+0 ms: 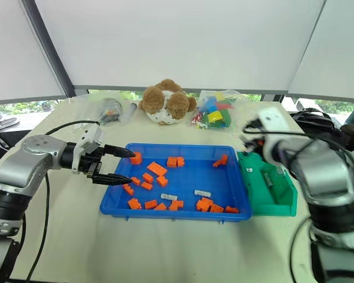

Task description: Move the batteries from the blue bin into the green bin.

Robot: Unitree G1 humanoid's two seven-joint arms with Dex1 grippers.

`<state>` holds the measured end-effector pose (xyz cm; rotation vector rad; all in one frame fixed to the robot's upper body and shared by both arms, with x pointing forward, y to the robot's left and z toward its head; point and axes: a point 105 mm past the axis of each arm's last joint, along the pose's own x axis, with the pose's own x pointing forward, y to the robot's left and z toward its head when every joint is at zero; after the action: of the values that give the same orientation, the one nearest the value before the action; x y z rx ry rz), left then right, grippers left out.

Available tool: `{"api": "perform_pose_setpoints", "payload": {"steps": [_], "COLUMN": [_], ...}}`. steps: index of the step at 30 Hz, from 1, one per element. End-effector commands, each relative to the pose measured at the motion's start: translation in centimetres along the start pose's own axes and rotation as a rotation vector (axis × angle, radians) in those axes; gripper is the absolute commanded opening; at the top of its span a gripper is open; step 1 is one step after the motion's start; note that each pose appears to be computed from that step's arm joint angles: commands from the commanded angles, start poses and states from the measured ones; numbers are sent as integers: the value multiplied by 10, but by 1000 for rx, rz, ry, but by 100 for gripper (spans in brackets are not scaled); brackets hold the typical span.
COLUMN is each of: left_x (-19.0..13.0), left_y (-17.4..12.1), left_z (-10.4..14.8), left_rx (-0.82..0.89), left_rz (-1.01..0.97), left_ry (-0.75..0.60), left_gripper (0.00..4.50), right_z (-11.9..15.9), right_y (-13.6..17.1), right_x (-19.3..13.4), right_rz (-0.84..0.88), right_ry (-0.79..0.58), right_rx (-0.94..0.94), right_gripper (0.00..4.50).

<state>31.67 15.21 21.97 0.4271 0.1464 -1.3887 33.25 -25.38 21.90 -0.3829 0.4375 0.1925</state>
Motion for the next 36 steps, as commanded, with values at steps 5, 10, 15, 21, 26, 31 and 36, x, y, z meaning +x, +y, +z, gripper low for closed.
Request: {"api": "perform_pose_setpoints", "payload": {"steps": [5, 10, 15, 21, 26, 31, 36], "left_x": [1, 1, -1, 0, -2, -5, -8], "left_y": [2, 3, 4, 8, 8, 8, 7], "left_z": [9, 9, 9, 12, 14, 12, 12], "left_rx": [57, 62, 65, 78, 82, 82, 84], "left_rz": [-7, -8, -4, -1, 0, 12, 22], "left_ry": [-3, 1, 8, 9, 12, 23, 26], "left_gripper": [450, 450, 450, 450, 450, 450, 450], "right_z": [-20, -13, 21, 31, 27, 26, 28], "right_y": [-3, -2, 45, 117, 157, 183, 209], "right_x": [-14, -17, -24, -9, 16, 39, 52], "right_rz": [19, 45, 302, 619, 743, 766, 773], "right_ry": [26, -4, -155, -201, -158, -112, -90], "right_rx": [-24, -29, -111, -279, -353, -352, -350], "right_gripper": [108, 356, 446, 446, 446, 446, 446]}}
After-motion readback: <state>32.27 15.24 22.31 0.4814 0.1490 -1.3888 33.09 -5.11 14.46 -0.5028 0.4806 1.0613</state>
